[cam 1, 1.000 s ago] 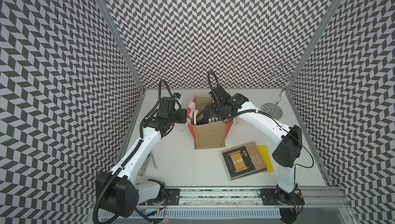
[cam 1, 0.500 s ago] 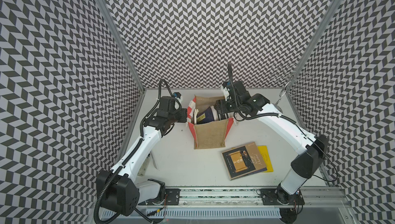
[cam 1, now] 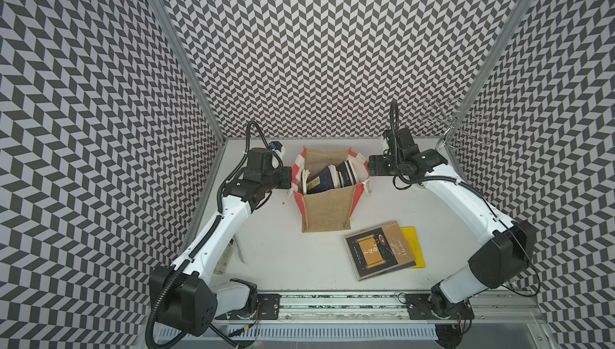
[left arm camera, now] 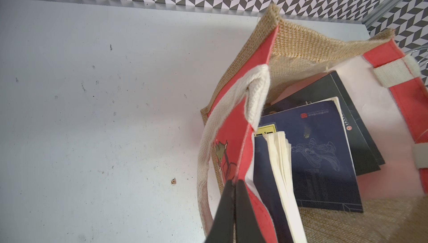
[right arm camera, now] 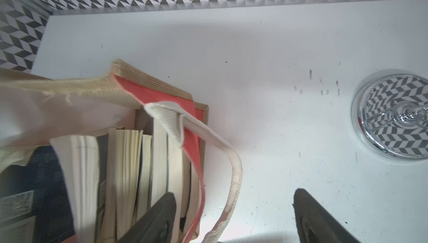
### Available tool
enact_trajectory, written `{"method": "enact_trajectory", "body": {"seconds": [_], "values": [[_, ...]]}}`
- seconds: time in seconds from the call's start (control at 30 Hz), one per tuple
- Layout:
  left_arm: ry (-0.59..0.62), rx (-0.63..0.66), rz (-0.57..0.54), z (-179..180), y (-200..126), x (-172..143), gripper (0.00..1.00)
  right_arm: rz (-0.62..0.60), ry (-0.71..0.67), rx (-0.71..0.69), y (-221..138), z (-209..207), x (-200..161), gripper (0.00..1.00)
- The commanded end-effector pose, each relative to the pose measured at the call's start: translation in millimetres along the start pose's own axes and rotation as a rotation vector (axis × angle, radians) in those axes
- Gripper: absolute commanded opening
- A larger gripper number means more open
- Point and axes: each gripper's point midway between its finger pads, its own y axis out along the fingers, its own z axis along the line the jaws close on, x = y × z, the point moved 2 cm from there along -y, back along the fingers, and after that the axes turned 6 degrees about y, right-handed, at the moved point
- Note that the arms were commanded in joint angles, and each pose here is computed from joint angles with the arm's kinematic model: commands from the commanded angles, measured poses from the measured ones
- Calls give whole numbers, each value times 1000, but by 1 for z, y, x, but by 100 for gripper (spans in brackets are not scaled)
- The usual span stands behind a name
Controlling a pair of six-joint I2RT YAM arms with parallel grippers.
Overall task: Put the books into the canvas bag
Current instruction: Adjust the canvas bag at the center of the board.
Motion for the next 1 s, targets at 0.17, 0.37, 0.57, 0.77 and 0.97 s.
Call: {"method": "enact_trajectory", "body": {"seconds": [0.17, 0.37, 0.57, 0.77, 0.97], "values": [[10, 3, -48, -2, -3, 17, 0, 93, -59, 226, 22, 39, -4, 34], [14, -43, -51, -11, -1, 20, 0, -21, -118, 443, -30, 84, 17, 0], [76, -225, -142, -66, -17, 44, 0, -327, -247, 727, -152, 161, 45, 0], [113, -273, -180, -90, -28, 45, 0, -342, -212, 618, -135, 154, 53, 0], [70, -191, -212, -69, -37, 48, 0, -382, -202, 634, -142, 153, 56, 0]]}}
